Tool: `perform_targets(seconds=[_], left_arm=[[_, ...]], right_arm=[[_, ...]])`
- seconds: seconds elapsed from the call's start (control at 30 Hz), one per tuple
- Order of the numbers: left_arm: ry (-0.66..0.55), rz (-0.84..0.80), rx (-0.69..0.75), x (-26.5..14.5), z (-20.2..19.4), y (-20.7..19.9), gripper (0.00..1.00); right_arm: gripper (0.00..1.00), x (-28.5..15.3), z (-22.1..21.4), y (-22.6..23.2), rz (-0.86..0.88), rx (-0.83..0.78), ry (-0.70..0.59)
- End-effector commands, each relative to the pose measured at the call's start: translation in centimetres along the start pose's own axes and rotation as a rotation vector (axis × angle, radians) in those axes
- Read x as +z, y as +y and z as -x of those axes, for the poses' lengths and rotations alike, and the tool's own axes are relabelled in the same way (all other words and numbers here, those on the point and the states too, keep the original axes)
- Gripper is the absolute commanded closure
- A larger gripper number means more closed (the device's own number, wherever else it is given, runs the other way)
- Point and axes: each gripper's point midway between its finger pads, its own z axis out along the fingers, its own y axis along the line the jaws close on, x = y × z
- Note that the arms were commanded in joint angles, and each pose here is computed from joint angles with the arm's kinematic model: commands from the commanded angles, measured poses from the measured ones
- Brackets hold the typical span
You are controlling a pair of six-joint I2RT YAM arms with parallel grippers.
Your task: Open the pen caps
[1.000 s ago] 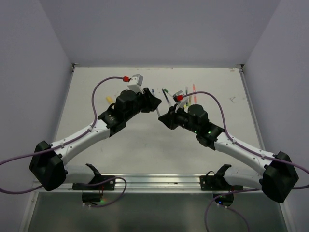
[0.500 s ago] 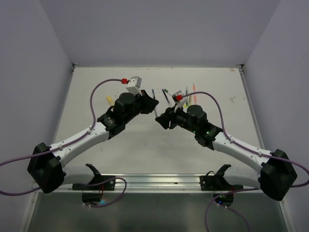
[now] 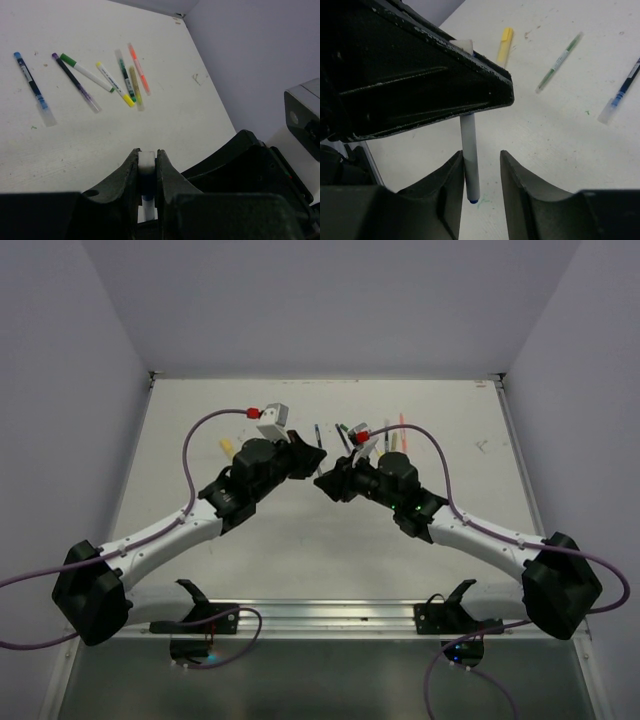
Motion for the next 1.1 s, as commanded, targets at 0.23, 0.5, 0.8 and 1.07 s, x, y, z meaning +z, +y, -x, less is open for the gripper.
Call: perform_targets(seconds=[0.23, 0.5, 0.8, 1.07], left_arm=[[-0.097, -0.107, 0.038, -1.7, 2.5, -2.2, 1.0], [-0.193, -0.349, 0.124, -5.4, 5.4, -4.0, 1.0], [-0.323, -0.589, 0.186, -8.6, 9.2, -6.5, 1.0], [-0.484, -0.266, 0.028, -7.2, 14.4, -2.4, 1.0]], right_arm=[[1.0, 0.1, 3.3, 4.4, 0.2, -0.027, -0.069], [1.0, -1.8, 1.7, 7.9, 0.419, -0.069, 0.011], [1.0, -3.1, -1.4, 9.9, 0.611, -0.106, 0.148], [1.0, -1.9, -3.4, 5.1, 0.335, -0.088, 0.152]])
